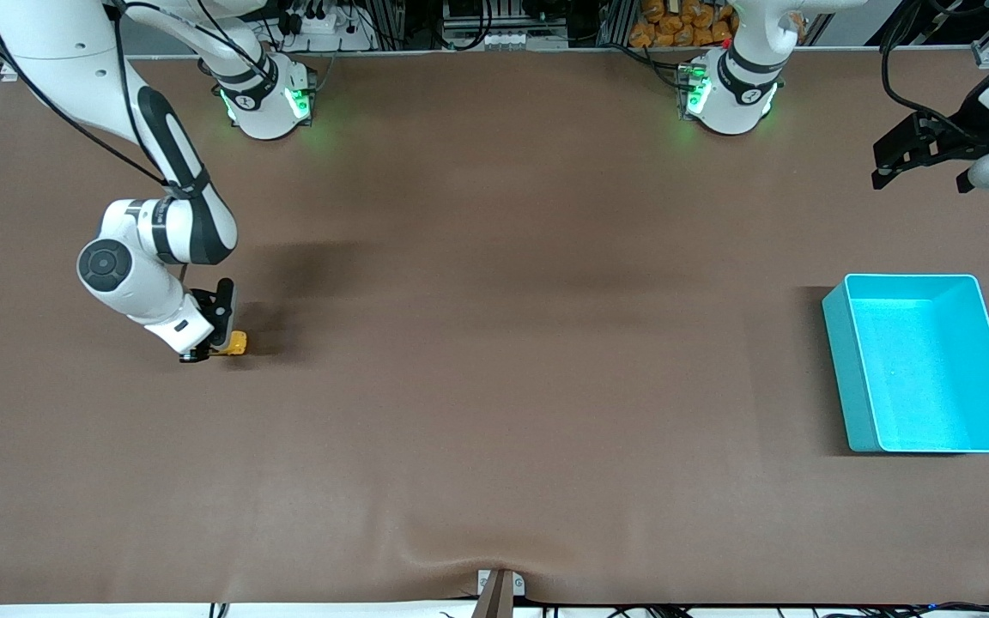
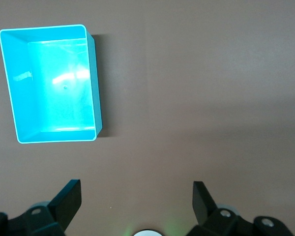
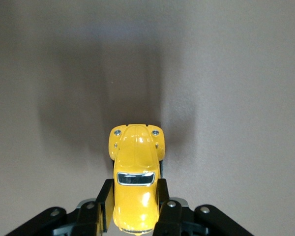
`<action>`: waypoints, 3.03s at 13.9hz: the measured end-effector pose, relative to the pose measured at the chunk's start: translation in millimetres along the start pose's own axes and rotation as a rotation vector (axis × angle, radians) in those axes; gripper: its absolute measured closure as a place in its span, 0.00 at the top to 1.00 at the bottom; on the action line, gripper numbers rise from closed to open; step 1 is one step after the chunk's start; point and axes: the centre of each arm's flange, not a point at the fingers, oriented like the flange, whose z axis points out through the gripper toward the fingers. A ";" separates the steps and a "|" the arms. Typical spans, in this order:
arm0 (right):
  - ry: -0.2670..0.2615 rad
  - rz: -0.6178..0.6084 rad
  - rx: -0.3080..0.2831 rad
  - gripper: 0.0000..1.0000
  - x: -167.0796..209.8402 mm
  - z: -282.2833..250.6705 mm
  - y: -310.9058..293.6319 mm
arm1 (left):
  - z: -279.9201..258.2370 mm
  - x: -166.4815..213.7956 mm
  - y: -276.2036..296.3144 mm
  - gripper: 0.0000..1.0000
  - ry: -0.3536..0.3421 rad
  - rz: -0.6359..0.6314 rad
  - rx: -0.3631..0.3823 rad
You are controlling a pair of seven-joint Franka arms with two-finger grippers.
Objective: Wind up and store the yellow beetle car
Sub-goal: 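Close the right gripper on the yellow car and press it down, then drag the car backward with the right gripper, then release it, then raise the right gripper away while the left gripper reaches toward the car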
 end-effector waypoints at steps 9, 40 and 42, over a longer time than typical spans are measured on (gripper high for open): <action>-0.005 0.016 0.004 0.39 -44.0 4.6 1.4 | 0.0 0.0 -0.1 1.00 0.000 0.000 0.000; 0.000 0.073 0.142 1.00 -160.5 -17.9 39.3 | 0.2 0.1 -0.2 1.00 0.000 0.000 0.000; 0.000 0.073 0.142 1.00 -160.7 -17.9 39.2 | 0.2 0.1 -0.2 1.00 0.000 0.000 0.000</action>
